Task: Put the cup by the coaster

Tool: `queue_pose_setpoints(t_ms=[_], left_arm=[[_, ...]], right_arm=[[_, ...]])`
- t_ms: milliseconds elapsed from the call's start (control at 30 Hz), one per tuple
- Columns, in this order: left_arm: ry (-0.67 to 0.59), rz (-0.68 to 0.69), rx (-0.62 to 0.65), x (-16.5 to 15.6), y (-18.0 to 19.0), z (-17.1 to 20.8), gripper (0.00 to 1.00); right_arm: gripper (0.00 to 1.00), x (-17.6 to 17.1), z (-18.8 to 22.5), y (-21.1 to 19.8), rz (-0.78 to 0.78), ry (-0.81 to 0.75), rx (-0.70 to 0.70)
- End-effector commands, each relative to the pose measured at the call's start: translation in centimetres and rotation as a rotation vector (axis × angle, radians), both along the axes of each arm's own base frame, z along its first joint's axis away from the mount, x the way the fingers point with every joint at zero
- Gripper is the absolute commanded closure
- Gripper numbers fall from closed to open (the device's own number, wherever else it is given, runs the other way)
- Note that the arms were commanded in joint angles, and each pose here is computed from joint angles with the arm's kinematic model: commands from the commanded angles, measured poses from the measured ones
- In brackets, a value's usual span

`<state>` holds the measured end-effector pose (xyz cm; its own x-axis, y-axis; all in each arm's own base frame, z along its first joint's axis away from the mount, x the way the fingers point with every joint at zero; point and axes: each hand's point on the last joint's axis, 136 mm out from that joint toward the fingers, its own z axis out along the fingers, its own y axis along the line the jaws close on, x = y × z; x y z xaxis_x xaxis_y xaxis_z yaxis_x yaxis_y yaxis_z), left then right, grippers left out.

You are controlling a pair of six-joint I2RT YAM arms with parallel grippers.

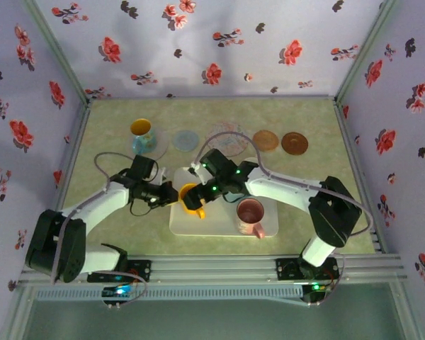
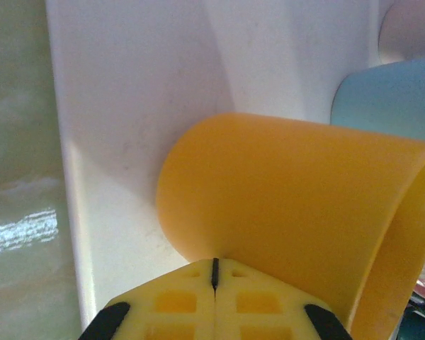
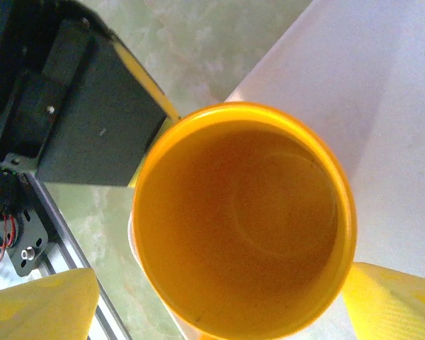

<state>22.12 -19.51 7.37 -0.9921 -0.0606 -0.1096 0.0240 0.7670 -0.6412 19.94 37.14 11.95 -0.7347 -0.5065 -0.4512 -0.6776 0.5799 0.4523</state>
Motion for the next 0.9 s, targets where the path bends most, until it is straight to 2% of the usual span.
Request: queue_pose_setpoints(t_ms=[0, 867], left_arm=[[-0.043, -0.044, -0.013, 1.2, -0.9, 0.6, 1.00], [-0.062, -0.146, 0.026, 5.2, -2.7, 1.0, 1.00]], right_arm=[[0.10, -0.8, 1.2, 0.2, 0.003, 0.005, 0.048], [0.10, -2.4, 0.9, -1.8, -0.038, 0.043, 0.063]])
